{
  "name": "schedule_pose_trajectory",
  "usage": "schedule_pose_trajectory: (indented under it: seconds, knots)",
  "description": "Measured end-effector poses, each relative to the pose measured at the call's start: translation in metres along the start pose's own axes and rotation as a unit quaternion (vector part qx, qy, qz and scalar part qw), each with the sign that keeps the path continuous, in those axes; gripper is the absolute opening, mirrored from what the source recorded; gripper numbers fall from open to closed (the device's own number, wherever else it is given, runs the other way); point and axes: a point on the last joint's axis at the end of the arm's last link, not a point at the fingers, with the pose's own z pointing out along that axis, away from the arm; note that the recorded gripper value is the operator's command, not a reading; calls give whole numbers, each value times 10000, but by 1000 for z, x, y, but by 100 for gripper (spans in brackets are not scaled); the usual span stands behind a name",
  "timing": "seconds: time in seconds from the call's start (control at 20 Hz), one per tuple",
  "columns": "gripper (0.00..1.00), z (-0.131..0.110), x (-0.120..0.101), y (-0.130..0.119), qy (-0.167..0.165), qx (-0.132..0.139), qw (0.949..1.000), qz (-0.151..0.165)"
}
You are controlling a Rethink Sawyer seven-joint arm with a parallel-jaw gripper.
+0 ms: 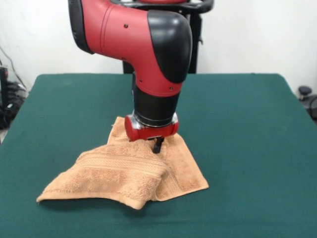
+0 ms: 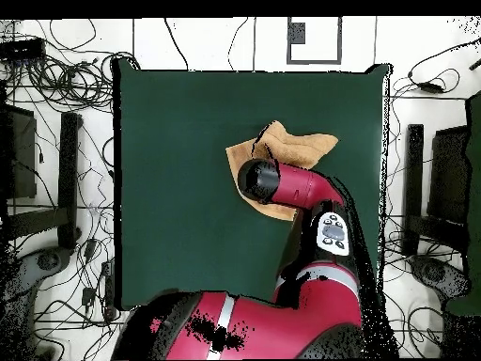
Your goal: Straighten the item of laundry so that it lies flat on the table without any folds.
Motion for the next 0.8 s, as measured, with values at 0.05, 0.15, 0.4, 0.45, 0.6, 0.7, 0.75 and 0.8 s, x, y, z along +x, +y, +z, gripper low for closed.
schedule_pose_trajectory:
  seconds: [0.05,0.15,0.4,0.45,0.6,0.7,0.75,0.8]
  knots:
    - [100,0,0,0,-6,1,10000,5]
    - [100,0,1,0,-20,4,10000,22]
    - [100,-1,0,1,-27,17,10000,42]
    - [100,-1,0,2,-28,24,10000,45]
    - [100,-1,-2,4,-56,59,9999,71]
    - [100,-3,-9,8,-157,100,9998,97]
    - [100,-3,-10,9,-187,110,9997,103]
    - [100,-4,-13,11,-240,125,9996,119]
